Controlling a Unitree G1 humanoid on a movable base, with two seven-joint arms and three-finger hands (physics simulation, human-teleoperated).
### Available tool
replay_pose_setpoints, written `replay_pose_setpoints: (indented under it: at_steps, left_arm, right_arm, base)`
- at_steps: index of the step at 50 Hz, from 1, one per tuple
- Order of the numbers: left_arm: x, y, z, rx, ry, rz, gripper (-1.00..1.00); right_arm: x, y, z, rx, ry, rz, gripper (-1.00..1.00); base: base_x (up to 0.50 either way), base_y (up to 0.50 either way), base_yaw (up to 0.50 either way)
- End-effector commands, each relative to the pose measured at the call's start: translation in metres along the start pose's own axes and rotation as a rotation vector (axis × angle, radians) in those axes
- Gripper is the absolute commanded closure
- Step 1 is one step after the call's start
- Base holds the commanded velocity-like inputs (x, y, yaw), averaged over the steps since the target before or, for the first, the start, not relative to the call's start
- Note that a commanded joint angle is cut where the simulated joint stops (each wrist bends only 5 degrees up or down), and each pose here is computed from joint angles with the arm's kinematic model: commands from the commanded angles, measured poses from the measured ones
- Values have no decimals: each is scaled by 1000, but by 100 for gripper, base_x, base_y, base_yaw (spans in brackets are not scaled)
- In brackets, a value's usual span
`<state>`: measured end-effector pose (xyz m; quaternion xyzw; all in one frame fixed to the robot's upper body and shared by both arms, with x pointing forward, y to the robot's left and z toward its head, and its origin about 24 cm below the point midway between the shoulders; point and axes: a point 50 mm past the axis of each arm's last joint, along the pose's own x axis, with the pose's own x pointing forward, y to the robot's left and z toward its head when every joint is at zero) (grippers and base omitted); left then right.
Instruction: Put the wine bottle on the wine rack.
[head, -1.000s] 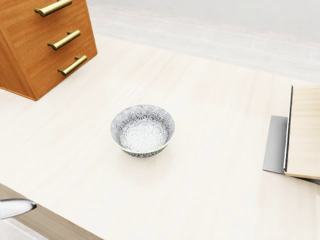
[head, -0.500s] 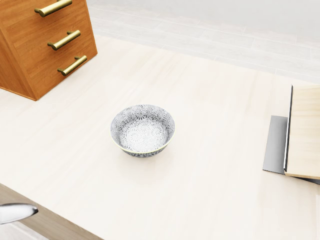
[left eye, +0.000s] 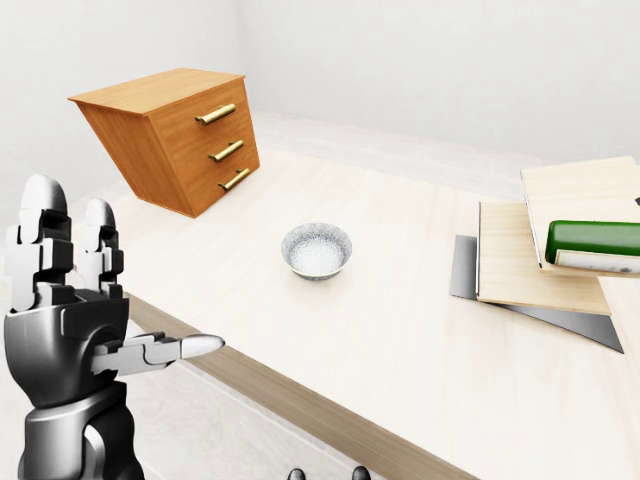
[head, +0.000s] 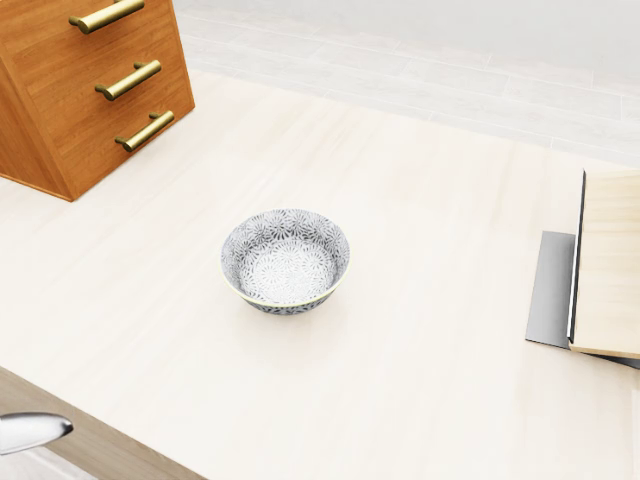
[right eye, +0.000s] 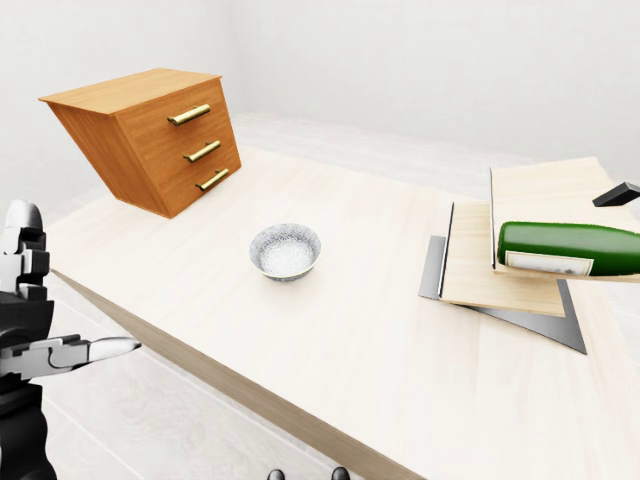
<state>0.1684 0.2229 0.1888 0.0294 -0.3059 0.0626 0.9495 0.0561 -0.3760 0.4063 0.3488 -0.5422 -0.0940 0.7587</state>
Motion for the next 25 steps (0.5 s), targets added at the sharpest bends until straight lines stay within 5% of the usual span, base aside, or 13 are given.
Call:
replay_pose_setpoints:
  at_steps: [1, 25]
  left_arm:
    - [-1, 1, 1, 2, -2, 1, -100]
    - [1, 2, 8, 6, -40, 3, -100]
  right_arm:
    - [2, 18, 4, 0, 2, 60, -100]
    - [7, 55, 10, -36, -13, 182, -100]
  base:
    - [0, 0, 0]
    - [0, 0, 0]
